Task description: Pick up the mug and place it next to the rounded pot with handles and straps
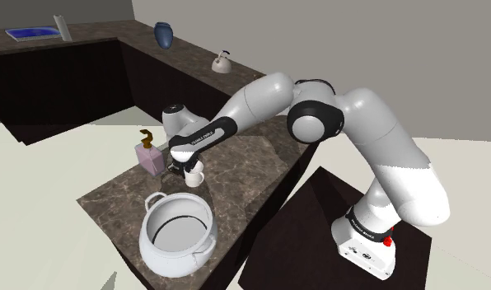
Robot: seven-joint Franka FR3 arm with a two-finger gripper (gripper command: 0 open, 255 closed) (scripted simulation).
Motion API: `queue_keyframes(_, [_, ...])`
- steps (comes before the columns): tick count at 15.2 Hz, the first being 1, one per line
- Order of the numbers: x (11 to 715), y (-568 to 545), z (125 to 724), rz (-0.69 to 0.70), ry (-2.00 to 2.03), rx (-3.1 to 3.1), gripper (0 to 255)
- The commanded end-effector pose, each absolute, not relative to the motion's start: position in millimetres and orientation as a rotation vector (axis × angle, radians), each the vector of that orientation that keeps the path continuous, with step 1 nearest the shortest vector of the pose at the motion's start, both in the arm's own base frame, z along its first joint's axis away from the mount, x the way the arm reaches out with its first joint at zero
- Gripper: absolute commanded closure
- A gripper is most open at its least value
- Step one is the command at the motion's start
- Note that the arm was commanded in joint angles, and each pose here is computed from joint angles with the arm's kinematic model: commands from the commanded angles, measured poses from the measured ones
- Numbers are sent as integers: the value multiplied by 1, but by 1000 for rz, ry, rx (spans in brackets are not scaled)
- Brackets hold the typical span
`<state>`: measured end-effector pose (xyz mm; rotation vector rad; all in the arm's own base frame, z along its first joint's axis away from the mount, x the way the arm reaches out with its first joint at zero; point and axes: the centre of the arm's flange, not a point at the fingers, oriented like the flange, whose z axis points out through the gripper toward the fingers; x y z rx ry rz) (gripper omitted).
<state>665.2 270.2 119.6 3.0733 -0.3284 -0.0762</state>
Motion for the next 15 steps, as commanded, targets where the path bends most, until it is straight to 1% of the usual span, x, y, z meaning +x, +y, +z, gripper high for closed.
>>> queue_keyframes(1, [665, 270, 119, -75, -328, 3074, 255])
queue_keyframes(5, [665, 270, 119, -75, -328, 3074, 255])
queue_keyframes(6, [665, 270, 119, -75, -328, 3074, 0])
queue_keyframes(11, [665, 270, 119, -75, -328, 3074, 0])
queue_keyframes(15, [668, 272, 169, -75, -328, 3074, 0])
